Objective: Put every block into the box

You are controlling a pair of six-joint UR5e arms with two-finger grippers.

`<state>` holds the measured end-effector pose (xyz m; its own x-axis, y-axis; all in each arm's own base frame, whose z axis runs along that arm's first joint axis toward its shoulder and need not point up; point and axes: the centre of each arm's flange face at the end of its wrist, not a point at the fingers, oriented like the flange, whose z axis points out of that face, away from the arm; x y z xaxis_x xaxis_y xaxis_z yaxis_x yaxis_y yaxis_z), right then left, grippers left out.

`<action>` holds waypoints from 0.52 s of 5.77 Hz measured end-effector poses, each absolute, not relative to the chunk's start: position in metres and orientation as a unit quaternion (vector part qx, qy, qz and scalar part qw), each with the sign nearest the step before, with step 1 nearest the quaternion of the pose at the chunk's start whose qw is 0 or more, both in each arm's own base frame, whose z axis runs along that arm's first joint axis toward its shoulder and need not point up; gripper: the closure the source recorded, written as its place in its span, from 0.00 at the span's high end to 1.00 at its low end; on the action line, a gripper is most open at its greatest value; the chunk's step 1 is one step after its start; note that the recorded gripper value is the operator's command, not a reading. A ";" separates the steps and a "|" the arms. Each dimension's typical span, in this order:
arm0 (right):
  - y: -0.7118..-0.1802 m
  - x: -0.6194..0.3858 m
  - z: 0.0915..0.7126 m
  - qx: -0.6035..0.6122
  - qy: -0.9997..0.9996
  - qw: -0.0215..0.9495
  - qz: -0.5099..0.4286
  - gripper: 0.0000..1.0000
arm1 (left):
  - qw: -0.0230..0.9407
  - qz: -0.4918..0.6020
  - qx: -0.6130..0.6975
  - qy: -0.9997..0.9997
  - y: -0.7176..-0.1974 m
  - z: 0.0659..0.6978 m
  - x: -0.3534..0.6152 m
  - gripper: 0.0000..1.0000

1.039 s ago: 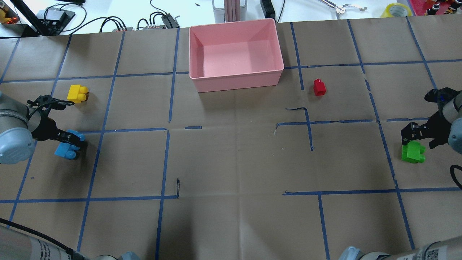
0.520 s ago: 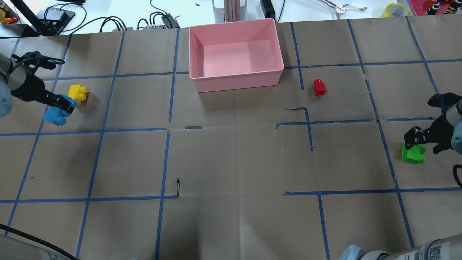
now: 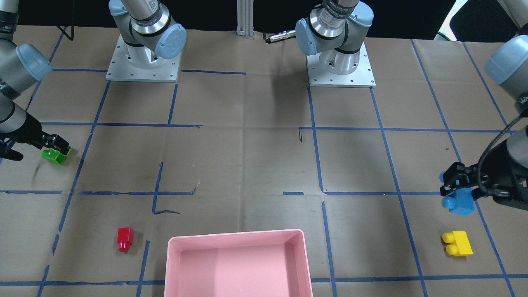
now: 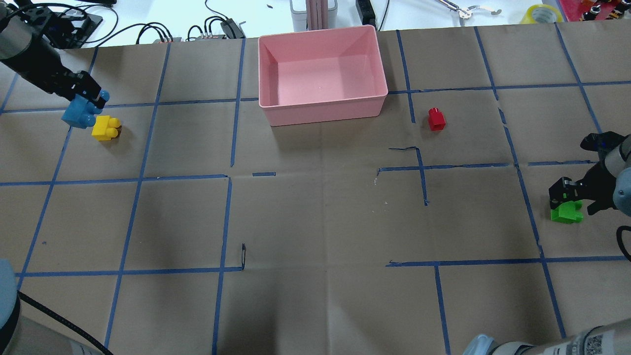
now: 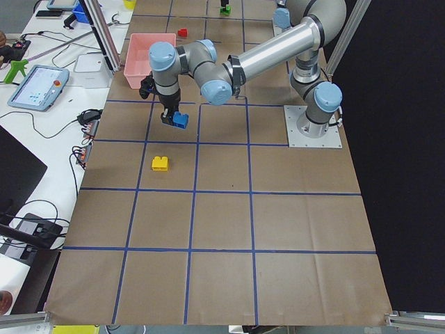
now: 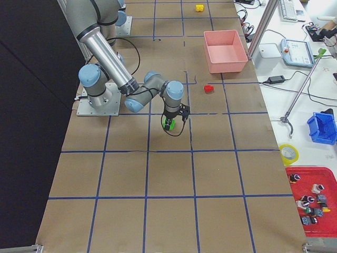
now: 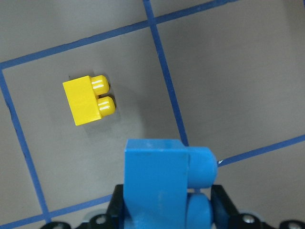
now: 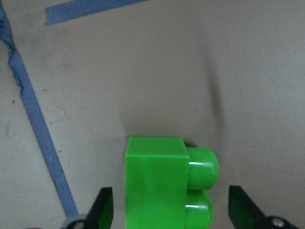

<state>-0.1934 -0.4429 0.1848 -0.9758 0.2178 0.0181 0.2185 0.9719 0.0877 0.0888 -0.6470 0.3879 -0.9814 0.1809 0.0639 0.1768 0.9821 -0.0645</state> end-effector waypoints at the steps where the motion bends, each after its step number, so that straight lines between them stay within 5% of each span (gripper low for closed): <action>1: -0.443 -0.193 0.184 -0.109 -0.993 0.004 -0.045 0.87 | 0.036 0.032 -0.058 -0.997 -0.667 0.396 0.024 0.13; 2: -0.443 -0.193 0.183 -0.109 -0.993 0.005 -0.045 0.85 | 0.043 0.035 -0.021 -0.998 -0.684 0.403 -0.039 0.13; 3: -0.442 -0.194 0.183 -0.109 -0.993 0.005 -0.045 0.67 | 0.055 0.036 0.016 -0.998 -0.702 0.407 -0.100 0.13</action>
<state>-0.1936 -0.4425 0.1827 -0.9762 0.2162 0.0191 0.2170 0.9722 0.0884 -0.1004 -0.7024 0.4068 -0.9934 -0.0286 0.1109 -0.0366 0.9968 -0.0704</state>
